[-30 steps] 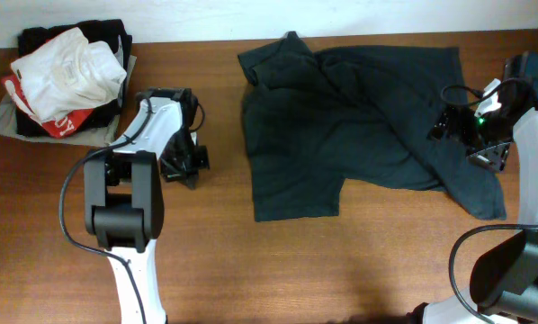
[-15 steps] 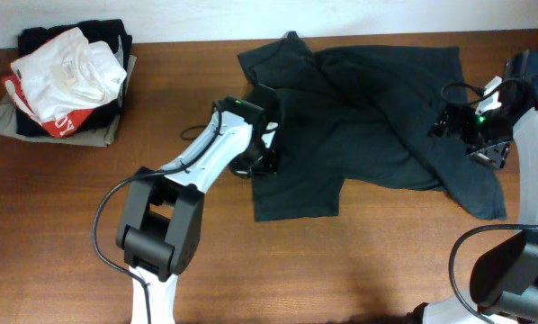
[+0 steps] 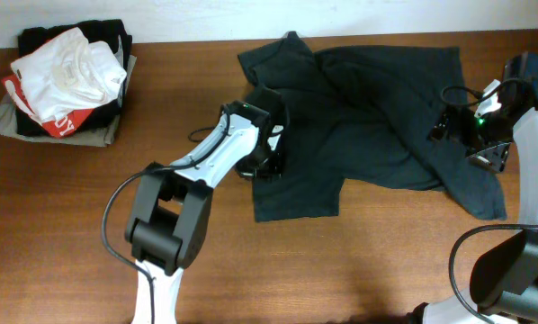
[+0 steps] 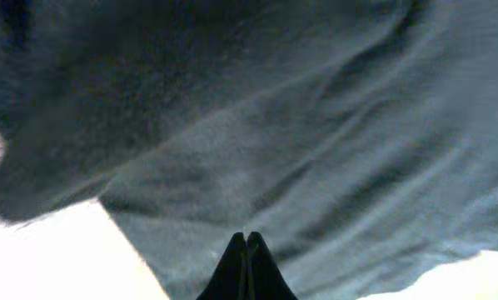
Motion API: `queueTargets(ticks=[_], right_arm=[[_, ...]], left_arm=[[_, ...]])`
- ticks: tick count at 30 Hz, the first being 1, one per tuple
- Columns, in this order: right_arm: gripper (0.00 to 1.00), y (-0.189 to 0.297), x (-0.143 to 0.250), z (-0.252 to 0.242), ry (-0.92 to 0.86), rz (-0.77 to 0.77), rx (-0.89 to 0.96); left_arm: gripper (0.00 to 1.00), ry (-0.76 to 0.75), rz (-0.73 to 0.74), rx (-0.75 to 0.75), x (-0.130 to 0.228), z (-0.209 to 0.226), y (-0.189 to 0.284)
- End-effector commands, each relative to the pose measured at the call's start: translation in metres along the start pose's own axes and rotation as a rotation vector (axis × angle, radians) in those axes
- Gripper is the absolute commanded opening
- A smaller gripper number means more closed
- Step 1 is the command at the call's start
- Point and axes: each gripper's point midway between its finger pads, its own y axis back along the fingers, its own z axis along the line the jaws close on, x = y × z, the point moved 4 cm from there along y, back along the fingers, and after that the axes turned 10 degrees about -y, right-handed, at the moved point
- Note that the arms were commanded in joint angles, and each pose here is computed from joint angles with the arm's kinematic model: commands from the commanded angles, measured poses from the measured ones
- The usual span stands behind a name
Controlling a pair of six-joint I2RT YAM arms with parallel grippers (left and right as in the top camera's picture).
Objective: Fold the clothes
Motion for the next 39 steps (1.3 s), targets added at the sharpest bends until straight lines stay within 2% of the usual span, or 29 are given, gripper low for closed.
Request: queueTargets(ticks=[1,9,14,18,26,29,32,39], right_arm=[[0.99,-0.005,0.002,0.0,0.003,0.017,0.01],[0.99,-0.005,0.004,-0.001,0.001,0.026,0.014],[0.99,-0.004,0.007,-0.002,-0.001,0.036,0.019],[0.99,-0.004,0.006,-0.002,-0.001,0.036,0.018],[0.99,-0.004,0.009,-0.003,-0.003,0.047,0.022],[0.99,-0.004,0.009,-0.003,-0.003,0.048,0.023],[0.99,-0.004,0.009,-0.003,-0.003,0.048,0.023],[0.99,-0.005,0.005,-0.001,0.001,0.03,0.016]], left_arm=[[0.01,0.021,0.04,0.007,0.005,0.003,-0.014],[0.0,0.047,0.138,-0.002,0.019,0.009,-0.034],[0.0,0.115,0.181,-0.011,0.027,0.023,-0.03],[0.01,0.154,0.201,-0.121,0.033,0.057,-0.027],[0.01,0.266,0.295,-0.133,0.072,0.1,-0.047],[0.01,0.343,0.349,-0.142,0.093,0.119,-0.05],[0.01,0.504,0.428,-0.284,0.121,0.154,-0.038],[0.01,0.717,0.493,-0.274,0.153,0.198,-0.015]])
